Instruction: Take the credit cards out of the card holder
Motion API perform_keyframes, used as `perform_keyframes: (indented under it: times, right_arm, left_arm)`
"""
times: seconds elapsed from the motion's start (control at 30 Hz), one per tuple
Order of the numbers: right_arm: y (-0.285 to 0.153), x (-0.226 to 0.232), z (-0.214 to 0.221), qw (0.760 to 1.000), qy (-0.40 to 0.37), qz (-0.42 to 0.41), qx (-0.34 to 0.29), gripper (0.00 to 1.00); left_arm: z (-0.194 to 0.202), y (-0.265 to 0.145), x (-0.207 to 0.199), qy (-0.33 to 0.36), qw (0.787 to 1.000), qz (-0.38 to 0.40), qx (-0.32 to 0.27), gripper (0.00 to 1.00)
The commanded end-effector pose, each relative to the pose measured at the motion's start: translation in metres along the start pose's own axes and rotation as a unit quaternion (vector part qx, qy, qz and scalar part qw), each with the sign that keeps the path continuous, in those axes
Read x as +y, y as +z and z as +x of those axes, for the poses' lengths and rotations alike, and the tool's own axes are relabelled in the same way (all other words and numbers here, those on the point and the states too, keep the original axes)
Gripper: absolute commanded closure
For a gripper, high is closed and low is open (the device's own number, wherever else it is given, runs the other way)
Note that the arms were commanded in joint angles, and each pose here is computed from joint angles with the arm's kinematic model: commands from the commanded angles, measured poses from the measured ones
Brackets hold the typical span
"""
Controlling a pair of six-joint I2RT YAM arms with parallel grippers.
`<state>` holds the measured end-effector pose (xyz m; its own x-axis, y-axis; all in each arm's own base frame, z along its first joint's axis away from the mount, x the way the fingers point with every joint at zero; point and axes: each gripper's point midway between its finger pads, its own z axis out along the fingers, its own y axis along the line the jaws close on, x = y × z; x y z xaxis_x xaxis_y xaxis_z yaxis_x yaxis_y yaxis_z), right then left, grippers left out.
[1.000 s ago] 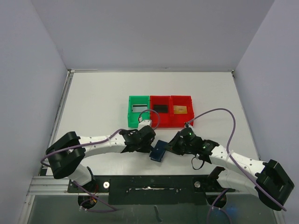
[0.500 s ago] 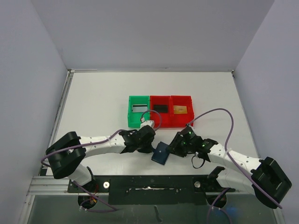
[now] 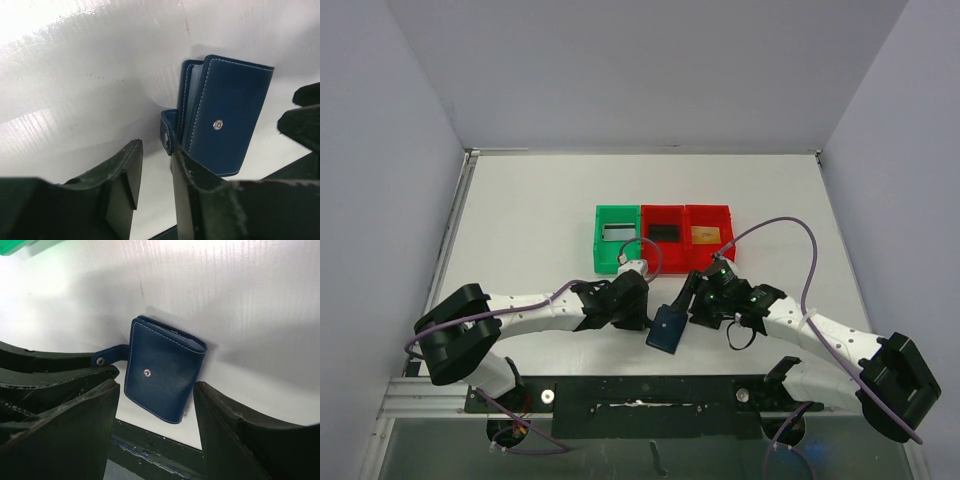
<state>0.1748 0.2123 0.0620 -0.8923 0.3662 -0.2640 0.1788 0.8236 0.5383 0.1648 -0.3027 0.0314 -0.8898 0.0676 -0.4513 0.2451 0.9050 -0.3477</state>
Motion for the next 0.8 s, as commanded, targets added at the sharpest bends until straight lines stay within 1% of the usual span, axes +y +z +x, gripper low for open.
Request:
perform_keyframes:
  times: [0.0,0.1,0.33,0.4,0.5,0.6,0.67,0.77]
  right_arm:
    - [-0.002,0.024,0.002,0.999,-0.007,-0.04,0.009,0.39]
    - [0.003,0.021,0.007,0.999,-0.001,-0.037,0.014,0.39]
    - [0.01,0.019,0.017,0.999,-0.002,-0.039,0.035,0.42]
    - [0.01,0.017,0.017,0.999,-0.001,-0.035,0.035,0.43]
    - [0.011,0.015,0.018,0.999,0.001,-0.034,0.036,0.44]
    - [0.011,0.016,0.019,0.999,0.002,-0.035,0.039,0.45]
    - [0.011,0.016,0.019,0.999,0.001,-0.035,0.039,0.45]
    - [0.012,0.017,0.018,0.999,0.0,-0.034,0.039,0.45]
  left_arm:
    - [-0.019,-0.004,-0.021,-0.01,0.999,0.04,-0.029,0.65]
    - [-0.022,-0.002,-0.022,-0.012,0.998,0.045,-0.032,0.59]
    - [-0.035,0.004,-0.02,-0.024,0.997,0.051,-0.045,0.59]
    - [-0.039,0.005,-0.021,-0.026,0.997,0.058,-0.049,0.63]
    - [-0.042,0.007,-0.02,-0.026,0.997,0.059,-0.046,0.74]
    - [-0.038,0.011,-0.02,-0.021,0.998,0.059,-0.031,0.83]
    - [-0.033,0.012,-0.021,-0.02,0.997,0.065,-0.02,0.86]
    - [-0.027,0.012,-0.023,-0.018,0.997,0.076,-0.01,0.87]
